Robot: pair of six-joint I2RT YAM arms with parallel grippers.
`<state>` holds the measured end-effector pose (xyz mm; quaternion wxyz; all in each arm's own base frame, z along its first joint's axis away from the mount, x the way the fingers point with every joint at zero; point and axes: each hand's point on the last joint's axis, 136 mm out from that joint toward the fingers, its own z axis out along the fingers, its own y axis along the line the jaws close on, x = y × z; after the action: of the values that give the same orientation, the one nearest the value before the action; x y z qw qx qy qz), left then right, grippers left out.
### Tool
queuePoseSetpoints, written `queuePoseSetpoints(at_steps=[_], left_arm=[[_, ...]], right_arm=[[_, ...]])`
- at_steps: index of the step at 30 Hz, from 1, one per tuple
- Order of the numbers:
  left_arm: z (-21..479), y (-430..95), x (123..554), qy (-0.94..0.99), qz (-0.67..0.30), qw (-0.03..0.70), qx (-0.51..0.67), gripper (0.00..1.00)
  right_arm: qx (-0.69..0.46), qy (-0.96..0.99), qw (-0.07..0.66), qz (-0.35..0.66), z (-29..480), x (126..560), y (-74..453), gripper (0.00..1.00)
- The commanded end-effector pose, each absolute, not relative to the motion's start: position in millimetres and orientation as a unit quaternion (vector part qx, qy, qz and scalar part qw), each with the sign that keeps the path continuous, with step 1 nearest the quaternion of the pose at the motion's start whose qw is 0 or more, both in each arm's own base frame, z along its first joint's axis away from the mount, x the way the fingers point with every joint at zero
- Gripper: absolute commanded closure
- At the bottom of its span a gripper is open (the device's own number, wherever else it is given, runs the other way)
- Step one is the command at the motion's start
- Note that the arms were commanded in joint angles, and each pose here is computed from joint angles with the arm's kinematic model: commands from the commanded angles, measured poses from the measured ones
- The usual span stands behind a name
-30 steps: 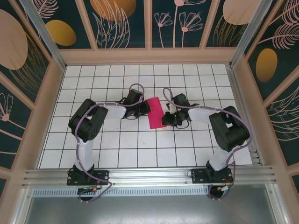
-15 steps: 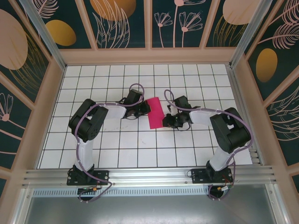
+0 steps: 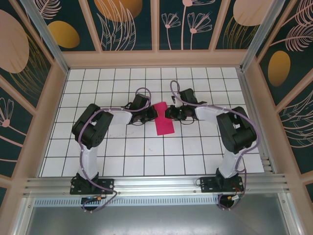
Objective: Fold a paper plane with a square sheet of paper (pick it up from the middle)
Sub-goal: Fold the square sheet of paper in half at the center of the table.
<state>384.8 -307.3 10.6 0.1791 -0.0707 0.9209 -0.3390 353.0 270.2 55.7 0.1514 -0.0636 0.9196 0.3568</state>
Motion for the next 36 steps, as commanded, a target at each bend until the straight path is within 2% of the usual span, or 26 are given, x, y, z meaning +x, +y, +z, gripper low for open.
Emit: queuePoseSetpoints(at_steps=[1,7,16,26,36], left_arm=[[-85.2,-258.9,334.4,0.970,-0.208,0.088,-0.093,0.96],[-84.8,-260.9,335.3,0.969,-0.212,0.087,-0.091,0.96],[-87.2,-259.3,333.6,0.970,-0.209,0.085,-0.091,0.97],[-86.0,-259.3,334.6,0.971,-0.205,0.083,-0.089,0.97],[-85.5,-260.1,335.3,0.971,-0.205,0.083,-0.088,0.97]], right_arm=[[-0.070,0.915,0.146,0.370,55.4,364.7,278.7,0.83],[-0.049,0.929,0.138,0.339,33.4,377.2,267.0,0.83],[-0.019,0.946,0.118,0.303,1.8,373.7,247.3,0.84],[-0.046,0.922,0.162,0.348,55.4,393.3,266.3,0.84],[-0.049,0.925,0.144,0.348,40.7,401.4,272.7,0.84]])
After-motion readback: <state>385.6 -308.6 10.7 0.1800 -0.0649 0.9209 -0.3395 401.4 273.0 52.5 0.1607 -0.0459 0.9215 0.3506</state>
